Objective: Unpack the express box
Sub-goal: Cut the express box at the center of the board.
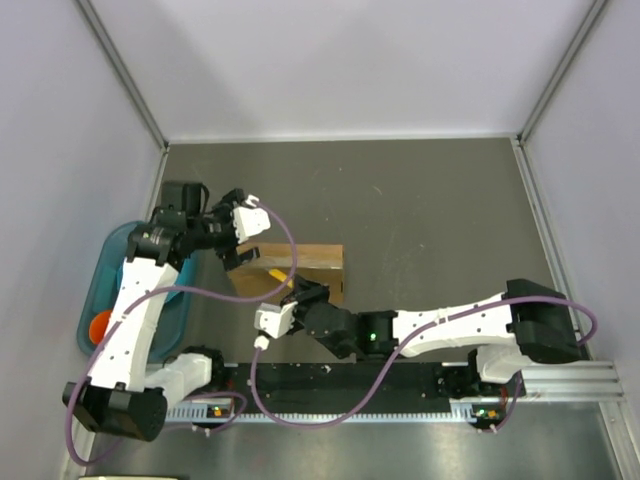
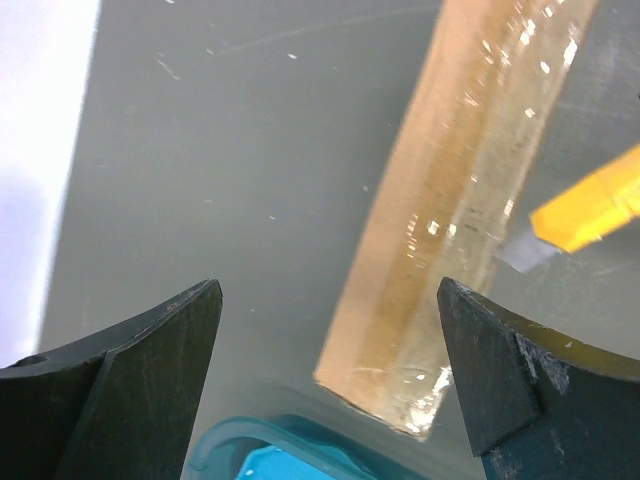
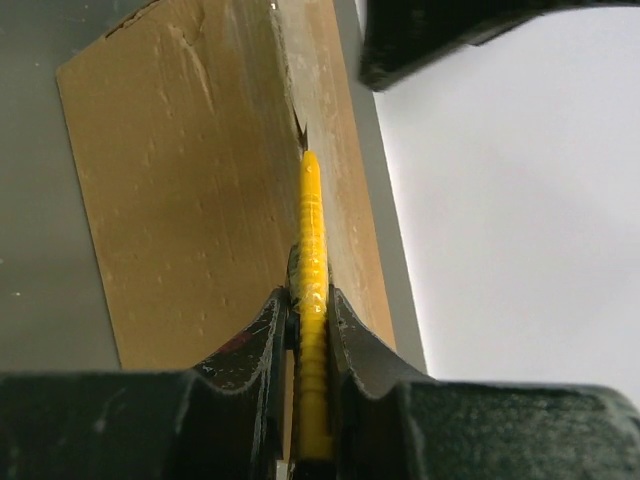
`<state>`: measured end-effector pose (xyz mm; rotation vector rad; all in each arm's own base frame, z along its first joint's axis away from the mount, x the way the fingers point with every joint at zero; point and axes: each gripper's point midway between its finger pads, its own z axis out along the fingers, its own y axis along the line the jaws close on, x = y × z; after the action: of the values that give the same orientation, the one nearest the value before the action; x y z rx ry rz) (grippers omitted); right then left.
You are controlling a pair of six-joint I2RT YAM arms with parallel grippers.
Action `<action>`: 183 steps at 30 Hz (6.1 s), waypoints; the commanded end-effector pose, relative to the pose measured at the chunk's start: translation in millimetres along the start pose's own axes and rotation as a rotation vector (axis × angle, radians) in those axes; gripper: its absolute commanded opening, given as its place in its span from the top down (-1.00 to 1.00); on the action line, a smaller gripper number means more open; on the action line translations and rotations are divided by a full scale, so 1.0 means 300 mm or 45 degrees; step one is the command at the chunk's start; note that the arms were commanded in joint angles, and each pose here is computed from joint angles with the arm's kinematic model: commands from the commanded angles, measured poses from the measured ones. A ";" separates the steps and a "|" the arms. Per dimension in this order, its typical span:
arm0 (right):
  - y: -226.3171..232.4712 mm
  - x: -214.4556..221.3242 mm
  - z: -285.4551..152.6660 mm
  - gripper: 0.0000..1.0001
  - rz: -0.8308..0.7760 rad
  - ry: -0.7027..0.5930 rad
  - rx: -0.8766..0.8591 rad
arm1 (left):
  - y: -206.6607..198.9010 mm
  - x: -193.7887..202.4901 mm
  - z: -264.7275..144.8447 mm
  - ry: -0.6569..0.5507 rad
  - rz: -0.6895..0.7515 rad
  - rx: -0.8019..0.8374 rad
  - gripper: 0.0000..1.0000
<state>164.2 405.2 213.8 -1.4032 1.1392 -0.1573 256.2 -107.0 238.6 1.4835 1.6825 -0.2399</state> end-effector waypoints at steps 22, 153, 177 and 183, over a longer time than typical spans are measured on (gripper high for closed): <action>-0.114 -0.099 -0.018 1.00 0.112 -0.047 0.159 | -0.111 -0.014 -0.041 -0.063 0.196 0.094 -0.94; -0.343 -0.221 -0.214 1.00 0.756 -0.246 -0.517 | -0.316 -0.436 -0.277 -0.662 0.304 0.446 -0.93; -0.484 -0.347 -0.171 1.00 0.682 -0.395 -0.419 | -0.259 -0.393 -0.173 -0.537 0.188 0.552 1.00; -0.539 -0.398 -0.175 0.47 0.877 -0.586 -0.371 | -0.198 -0.470 -0.157 -0.629 -0.020 0.530 1.00</action>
<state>159.4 394.5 341.1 -1.3821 1.4183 0.5505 174.6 -184.7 330.1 1.6593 1.2015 -0.7729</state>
